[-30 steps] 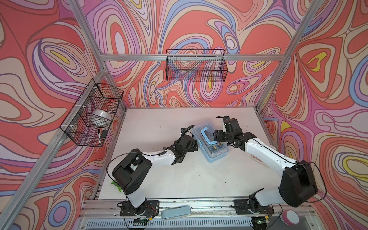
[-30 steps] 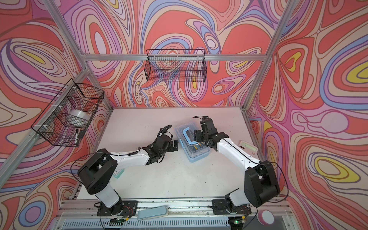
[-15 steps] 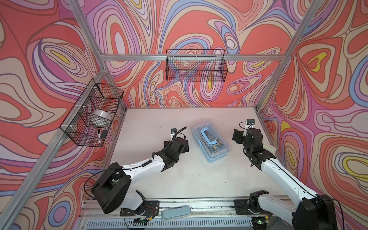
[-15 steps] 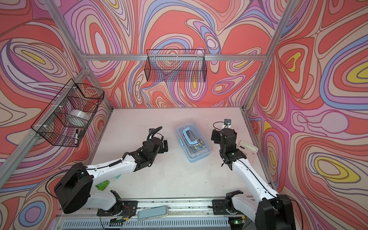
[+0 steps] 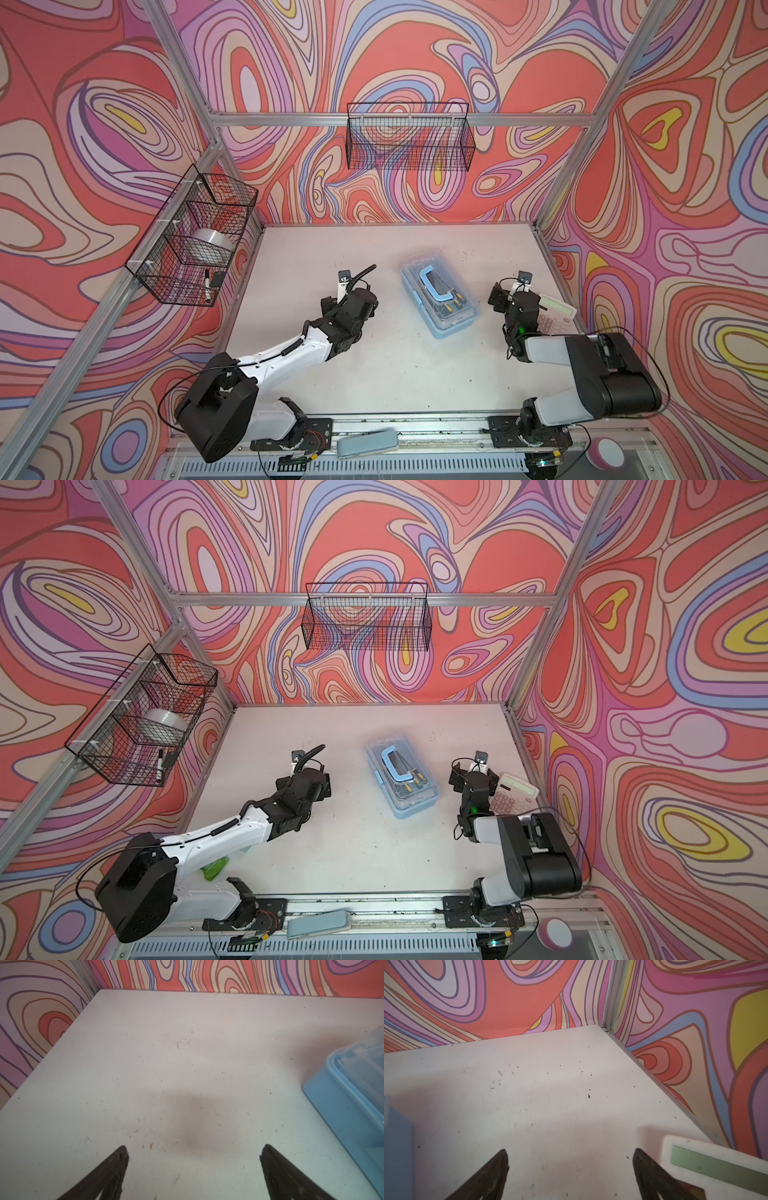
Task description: Pack the tool kit
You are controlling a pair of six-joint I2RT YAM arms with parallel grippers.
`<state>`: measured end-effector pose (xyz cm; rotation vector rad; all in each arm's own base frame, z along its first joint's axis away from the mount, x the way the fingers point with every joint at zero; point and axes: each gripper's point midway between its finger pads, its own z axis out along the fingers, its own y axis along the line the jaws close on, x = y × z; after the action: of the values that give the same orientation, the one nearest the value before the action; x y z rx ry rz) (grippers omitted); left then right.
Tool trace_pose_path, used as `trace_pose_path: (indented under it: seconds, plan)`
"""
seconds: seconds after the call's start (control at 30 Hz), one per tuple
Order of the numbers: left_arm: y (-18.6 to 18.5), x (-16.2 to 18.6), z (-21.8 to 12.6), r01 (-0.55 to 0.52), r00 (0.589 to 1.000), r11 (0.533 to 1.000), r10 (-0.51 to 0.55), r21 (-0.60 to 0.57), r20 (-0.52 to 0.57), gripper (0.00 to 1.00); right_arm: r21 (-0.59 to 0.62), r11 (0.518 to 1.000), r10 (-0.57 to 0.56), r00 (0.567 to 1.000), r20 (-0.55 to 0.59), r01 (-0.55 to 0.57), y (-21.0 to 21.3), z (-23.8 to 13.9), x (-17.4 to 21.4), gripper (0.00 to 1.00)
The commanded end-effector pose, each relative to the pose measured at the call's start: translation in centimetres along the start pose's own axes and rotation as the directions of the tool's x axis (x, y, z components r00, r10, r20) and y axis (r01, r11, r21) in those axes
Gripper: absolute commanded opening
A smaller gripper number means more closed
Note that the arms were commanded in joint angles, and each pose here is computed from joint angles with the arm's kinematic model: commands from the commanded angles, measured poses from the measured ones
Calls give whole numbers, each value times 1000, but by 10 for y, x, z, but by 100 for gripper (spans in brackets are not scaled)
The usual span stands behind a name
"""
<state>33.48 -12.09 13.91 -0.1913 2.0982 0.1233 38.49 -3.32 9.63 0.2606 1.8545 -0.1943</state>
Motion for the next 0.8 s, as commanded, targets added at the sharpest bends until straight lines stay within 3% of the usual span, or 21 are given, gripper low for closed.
trace_pose_path:
  seconds: [0.0,0.23,0.4,0.53,0.7,0.77]
  plan:
    - [25,-1,-3,-41,999,994,41,-97,3,100,-54,998,25,991,129,-18,10,8,-23,97]
    - [50,-8,-6,-54,997,977,63,-208,40,100,-110,993,-30,999,36,34,28,30,-8,97]
    - [74,-19,-6,-45,994,948,73,-315,78,100,-114,993,-30,999,32,33,28,32,-8,98]
    - [98,-29,-2,13,996,927,21,-376,86,100,-111,993,-31,999,36,34,28,32,-8,98]
    - [109,-45,11,-86,984,894,146,-439,104,100,-113,993,-29,999,35,33,28,32,-8,98]
    - [120,-48,19,-75,989,881,126,-468,79,100,-113,993,-31,999,36,35,28,32,-9,98]
